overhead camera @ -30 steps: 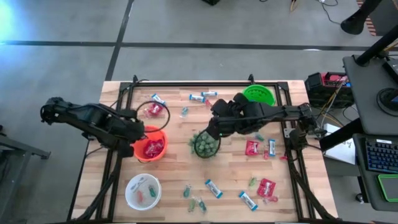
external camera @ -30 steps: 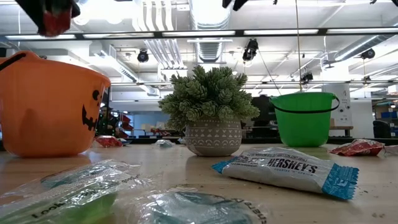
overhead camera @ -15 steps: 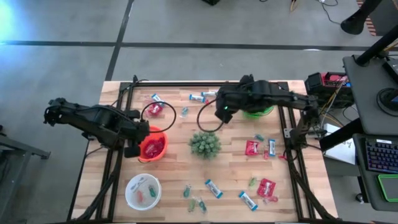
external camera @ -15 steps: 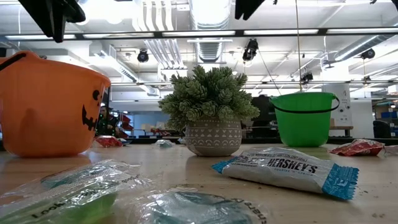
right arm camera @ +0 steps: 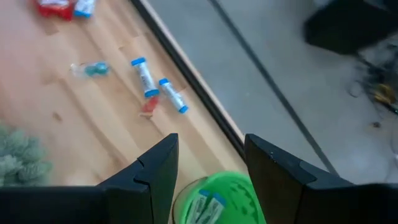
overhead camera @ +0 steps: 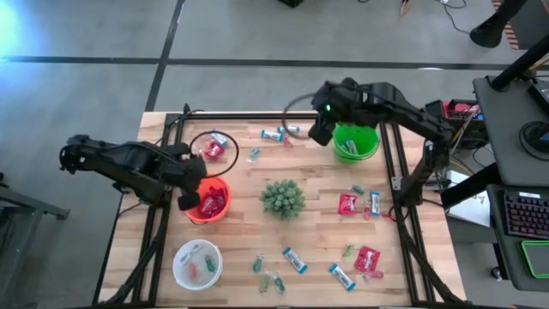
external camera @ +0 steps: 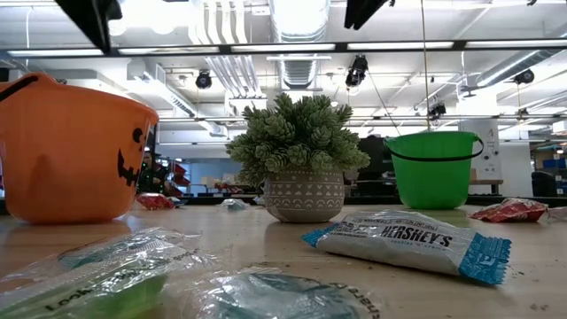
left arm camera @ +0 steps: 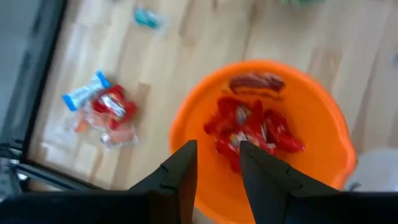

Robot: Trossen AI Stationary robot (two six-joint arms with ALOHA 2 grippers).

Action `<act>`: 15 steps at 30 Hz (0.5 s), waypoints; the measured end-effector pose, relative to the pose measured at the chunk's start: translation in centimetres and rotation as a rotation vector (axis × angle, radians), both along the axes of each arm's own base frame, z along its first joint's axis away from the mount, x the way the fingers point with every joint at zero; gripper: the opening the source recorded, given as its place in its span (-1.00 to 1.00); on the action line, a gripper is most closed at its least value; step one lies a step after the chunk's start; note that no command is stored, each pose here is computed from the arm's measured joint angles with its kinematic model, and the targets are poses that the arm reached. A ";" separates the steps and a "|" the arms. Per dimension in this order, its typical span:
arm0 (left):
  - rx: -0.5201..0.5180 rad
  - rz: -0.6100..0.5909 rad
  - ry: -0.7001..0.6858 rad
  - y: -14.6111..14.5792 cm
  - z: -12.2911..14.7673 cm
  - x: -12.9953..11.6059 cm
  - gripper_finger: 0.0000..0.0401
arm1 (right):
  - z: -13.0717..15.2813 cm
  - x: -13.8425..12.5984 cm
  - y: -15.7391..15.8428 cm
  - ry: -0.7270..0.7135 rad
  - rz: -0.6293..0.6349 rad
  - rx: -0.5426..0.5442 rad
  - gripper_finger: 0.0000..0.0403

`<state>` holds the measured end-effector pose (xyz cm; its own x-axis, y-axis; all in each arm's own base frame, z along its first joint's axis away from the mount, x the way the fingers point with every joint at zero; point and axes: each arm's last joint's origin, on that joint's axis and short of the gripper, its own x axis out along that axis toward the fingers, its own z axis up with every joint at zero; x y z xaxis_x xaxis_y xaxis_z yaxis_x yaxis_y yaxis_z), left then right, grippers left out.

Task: Sort candy
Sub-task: Put the white chocolate into the green bucket

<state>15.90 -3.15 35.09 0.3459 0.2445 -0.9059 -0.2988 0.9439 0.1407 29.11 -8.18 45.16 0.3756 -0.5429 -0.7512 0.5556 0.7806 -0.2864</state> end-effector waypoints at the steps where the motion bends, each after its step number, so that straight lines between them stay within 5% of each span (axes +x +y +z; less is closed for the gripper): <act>1: 0.012 0.006 -0.015 0.1 0.3 0.0 -0.49 | 0.0 0.2 -0.7 -0.014 0.030 0.016 -0.13; 7: 0.062 0.071 -0.099 0.5 1.8 -0.7 -0.49 | -0.1 1.3 -4.8 -0.127 0.184 0.084 -0.13; 15: 0.055 0.153 -0.153 1.2 2.8 -2.7 -0.49 | -3.1 2.5 -10.8 -0.153 0.220 0.215 -0.13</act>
<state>13.16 -1.99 37.88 0.4330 0.3521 -0.8298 -0.4599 0.8780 0.1326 31.64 -18.96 42.04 0.5835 -0.2713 -0.7655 0.3906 0.9201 -0.0284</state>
